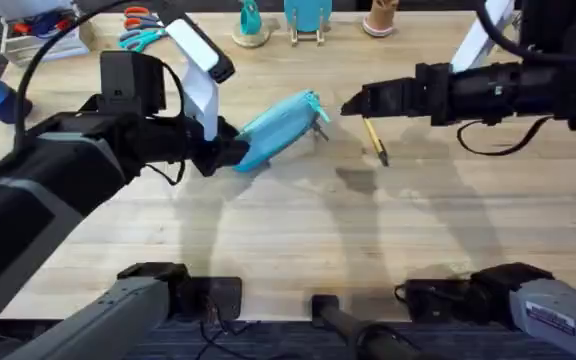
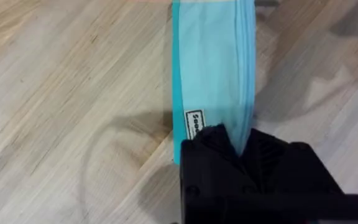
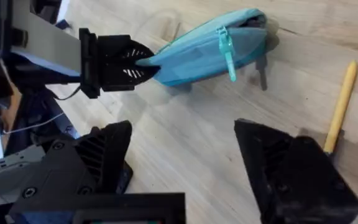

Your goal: Unzip the bag, pick up the pens from the table one at a time and place them inside, then zip the bag closed.

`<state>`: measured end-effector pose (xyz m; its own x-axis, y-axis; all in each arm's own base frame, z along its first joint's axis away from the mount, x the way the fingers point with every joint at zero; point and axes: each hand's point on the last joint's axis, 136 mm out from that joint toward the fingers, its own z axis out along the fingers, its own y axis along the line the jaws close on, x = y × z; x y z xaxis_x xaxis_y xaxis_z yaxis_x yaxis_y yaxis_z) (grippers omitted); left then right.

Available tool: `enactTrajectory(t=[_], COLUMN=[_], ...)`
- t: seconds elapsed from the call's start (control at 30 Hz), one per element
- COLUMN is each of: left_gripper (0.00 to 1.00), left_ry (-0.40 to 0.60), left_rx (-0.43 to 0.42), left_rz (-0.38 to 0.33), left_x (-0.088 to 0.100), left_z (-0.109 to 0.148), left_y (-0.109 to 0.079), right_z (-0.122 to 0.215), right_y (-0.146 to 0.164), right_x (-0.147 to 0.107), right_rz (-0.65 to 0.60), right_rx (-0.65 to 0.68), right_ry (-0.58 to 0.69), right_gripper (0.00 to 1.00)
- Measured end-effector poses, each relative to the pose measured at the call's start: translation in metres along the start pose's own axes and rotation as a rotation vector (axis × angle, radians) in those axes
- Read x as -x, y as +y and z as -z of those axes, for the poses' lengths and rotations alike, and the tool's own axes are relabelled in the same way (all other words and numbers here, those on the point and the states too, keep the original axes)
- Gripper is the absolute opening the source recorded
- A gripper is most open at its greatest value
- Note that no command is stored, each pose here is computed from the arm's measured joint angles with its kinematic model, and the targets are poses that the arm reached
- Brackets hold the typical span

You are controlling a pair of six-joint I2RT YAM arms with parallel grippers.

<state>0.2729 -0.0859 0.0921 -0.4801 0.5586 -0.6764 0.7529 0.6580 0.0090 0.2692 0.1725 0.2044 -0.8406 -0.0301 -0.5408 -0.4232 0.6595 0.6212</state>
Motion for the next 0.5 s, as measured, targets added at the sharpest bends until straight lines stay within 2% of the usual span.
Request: enactTrajectory(t=[0.5], left_gripper=[0.041], left_ry=[0.0], left_rx=[0.0], left_rz=[0.0], left_x=[0.0], left_z=[0.0], left_y=[0.0], right_z=[0.0], right_y=[0.002], right_x=[0.012], right_rz=[0.013], right_rx=[0.008], right_ry=[-0.045], right_gripper=[0.996])
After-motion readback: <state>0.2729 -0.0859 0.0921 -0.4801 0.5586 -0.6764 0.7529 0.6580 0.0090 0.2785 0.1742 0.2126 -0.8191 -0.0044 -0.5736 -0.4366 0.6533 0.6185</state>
